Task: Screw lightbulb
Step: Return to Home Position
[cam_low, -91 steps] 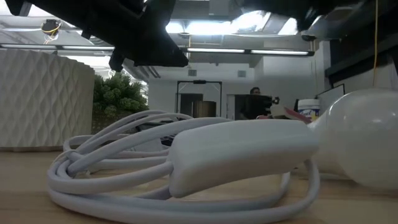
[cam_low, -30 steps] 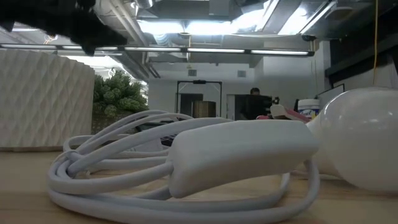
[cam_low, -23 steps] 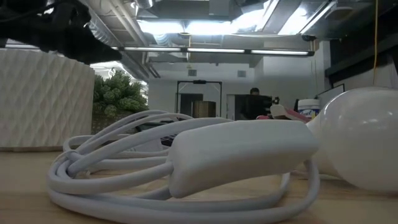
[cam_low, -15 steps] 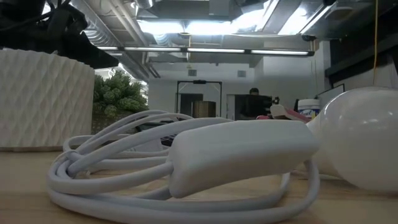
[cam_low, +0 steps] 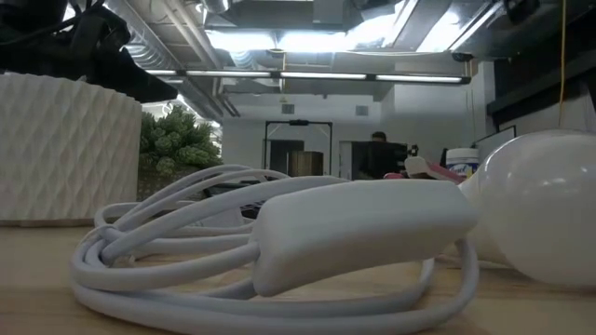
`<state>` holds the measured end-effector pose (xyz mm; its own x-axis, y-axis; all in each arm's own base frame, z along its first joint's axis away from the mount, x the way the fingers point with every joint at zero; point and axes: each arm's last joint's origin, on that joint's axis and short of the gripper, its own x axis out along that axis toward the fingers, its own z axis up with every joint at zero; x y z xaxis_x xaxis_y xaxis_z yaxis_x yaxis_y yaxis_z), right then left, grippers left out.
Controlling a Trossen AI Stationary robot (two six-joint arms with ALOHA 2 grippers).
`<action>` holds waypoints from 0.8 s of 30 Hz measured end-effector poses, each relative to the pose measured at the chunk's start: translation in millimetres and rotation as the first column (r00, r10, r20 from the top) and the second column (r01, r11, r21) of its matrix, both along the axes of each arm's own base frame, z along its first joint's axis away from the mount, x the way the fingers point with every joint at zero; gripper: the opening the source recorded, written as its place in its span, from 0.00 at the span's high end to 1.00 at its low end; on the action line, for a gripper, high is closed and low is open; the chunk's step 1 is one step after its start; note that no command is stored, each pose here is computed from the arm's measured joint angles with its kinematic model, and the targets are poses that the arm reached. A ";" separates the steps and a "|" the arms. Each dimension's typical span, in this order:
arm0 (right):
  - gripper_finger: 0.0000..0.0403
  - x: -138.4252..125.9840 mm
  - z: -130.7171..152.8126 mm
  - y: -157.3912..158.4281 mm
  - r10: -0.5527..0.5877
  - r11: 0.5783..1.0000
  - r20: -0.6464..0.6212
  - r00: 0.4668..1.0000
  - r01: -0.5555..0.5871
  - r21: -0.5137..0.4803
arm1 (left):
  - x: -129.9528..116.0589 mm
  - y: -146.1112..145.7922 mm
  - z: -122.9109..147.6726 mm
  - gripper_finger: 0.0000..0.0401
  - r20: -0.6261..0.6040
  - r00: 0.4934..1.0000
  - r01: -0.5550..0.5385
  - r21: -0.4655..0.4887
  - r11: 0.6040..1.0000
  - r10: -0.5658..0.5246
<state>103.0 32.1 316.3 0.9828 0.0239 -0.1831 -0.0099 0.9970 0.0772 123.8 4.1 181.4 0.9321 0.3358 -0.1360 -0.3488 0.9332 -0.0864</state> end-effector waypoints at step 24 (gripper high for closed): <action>0.95 -23.5 -125.1 -11.0 -0.049 0.995 0.059 0.997 0.044 0.087 | -0.9 0.0 -6.7 0.95 -0.098 0.995 0.016 0.073 0.997 -0.009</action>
